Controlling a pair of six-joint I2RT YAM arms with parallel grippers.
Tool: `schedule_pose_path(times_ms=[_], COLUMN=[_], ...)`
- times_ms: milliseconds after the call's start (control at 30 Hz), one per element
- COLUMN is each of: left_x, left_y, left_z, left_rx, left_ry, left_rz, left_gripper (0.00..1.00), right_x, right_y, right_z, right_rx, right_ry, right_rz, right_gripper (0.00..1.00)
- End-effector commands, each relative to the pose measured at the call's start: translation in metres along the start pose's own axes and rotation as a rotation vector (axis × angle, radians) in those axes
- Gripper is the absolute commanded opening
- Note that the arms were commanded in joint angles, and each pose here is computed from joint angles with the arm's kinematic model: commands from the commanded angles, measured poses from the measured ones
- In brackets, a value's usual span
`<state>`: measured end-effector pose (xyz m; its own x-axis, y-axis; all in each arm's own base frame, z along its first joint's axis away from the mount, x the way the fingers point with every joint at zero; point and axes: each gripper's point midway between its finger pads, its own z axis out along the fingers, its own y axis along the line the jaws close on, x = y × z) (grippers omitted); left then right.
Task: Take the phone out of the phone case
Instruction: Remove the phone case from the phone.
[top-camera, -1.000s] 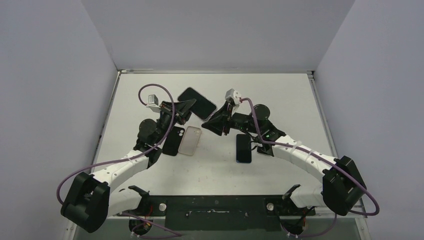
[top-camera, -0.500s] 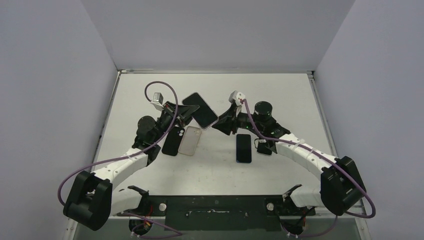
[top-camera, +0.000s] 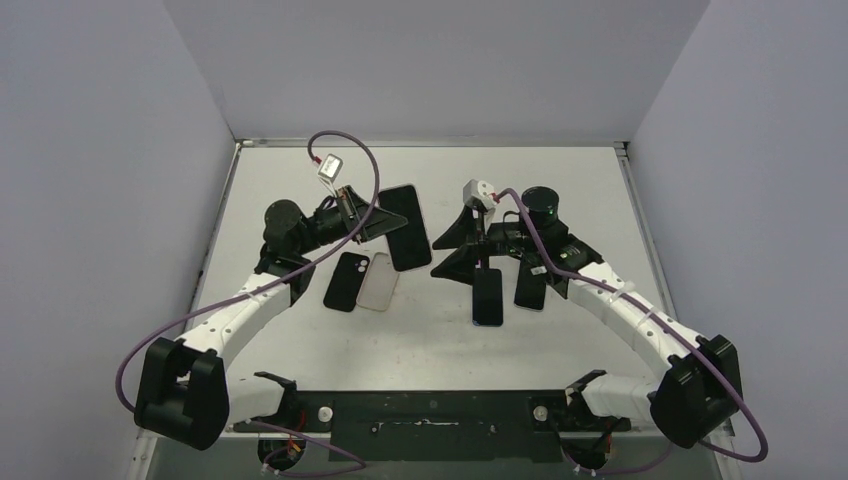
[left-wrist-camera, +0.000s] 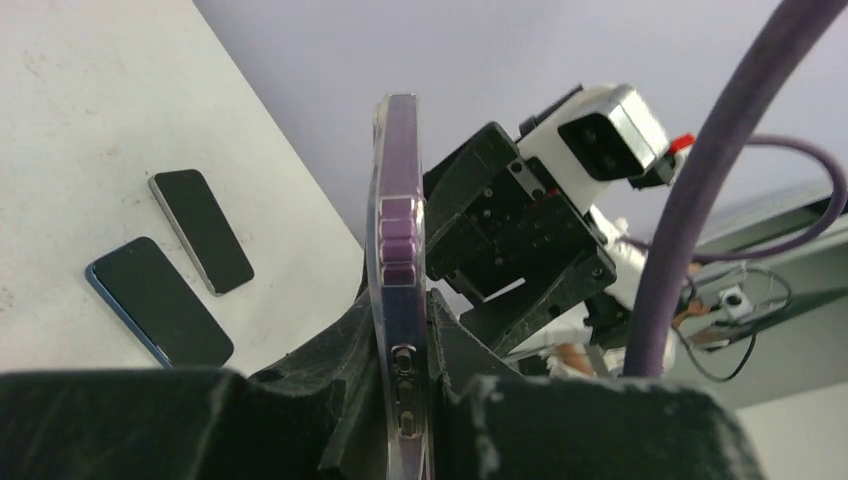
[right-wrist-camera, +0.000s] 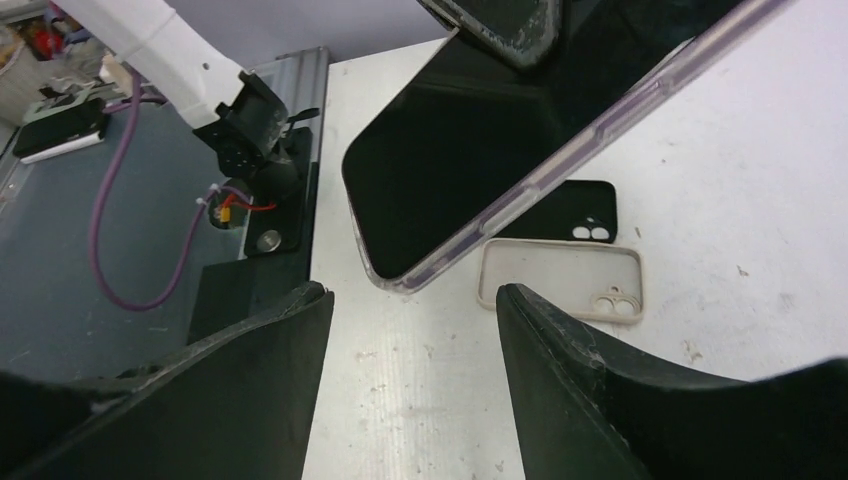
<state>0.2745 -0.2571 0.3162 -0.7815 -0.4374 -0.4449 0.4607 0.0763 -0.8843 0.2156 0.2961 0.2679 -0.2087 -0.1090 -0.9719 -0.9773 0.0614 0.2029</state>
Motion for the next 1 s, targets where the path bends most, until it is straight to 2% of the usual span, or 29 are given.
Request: schedule_pose_path(times_ms=[0, 133, 233, 433, 633, 767, 967], left_x=[0.001, 0.002, 0.002, 0.004, 0.008, 0.01, 0.015], left_y=[-0.033, -0.039, -0.043, -0.047, -0.052, -0.051, -0.056], left_z=[0.001, 0.001, 0.001, 0.001, -0.001, -0.002, -0.004], left_rx=[0.103, 0.124, 0.137, 0.147, 0.191, 0.21, 0.243], left_ry=[0.098, 0.119, 0.126, 0.143, 0.154, 0.159, 0.176], left_rz=[0.212, 0.234, 0.244, 0.245, 0.173, 0.098, 0.012], left_gripper=[0.0, 0.0, 0.0, 0.0, 0.0, 0.0, 0.0], right_x=[-0.016, -0.017, -0.016, -0.013, 0.003, 0.009, 0.005], right_y=[0.018, 0.025, 0.027, 0.028, 0.026, 0.015, -0.013], right_z=[0.009, 0.017, 0.02, 0.024, 0.03, 0.034, 0.036], right_rx=[-0.132, -0.186, -0.213, -0.238, -0.227, -0.182, -0.048], right_ry=[0.011, 0.038, 0.049, 0.062, 0.124, 0.16, 0.2], right_rz=[-0.053, -0.065, -0.07, -0.093, -0.184, -0.239, -0.344], right_gripper=[0.61, 0.58, 0.51, 0.23, 0.04, 0.0, 0.0])
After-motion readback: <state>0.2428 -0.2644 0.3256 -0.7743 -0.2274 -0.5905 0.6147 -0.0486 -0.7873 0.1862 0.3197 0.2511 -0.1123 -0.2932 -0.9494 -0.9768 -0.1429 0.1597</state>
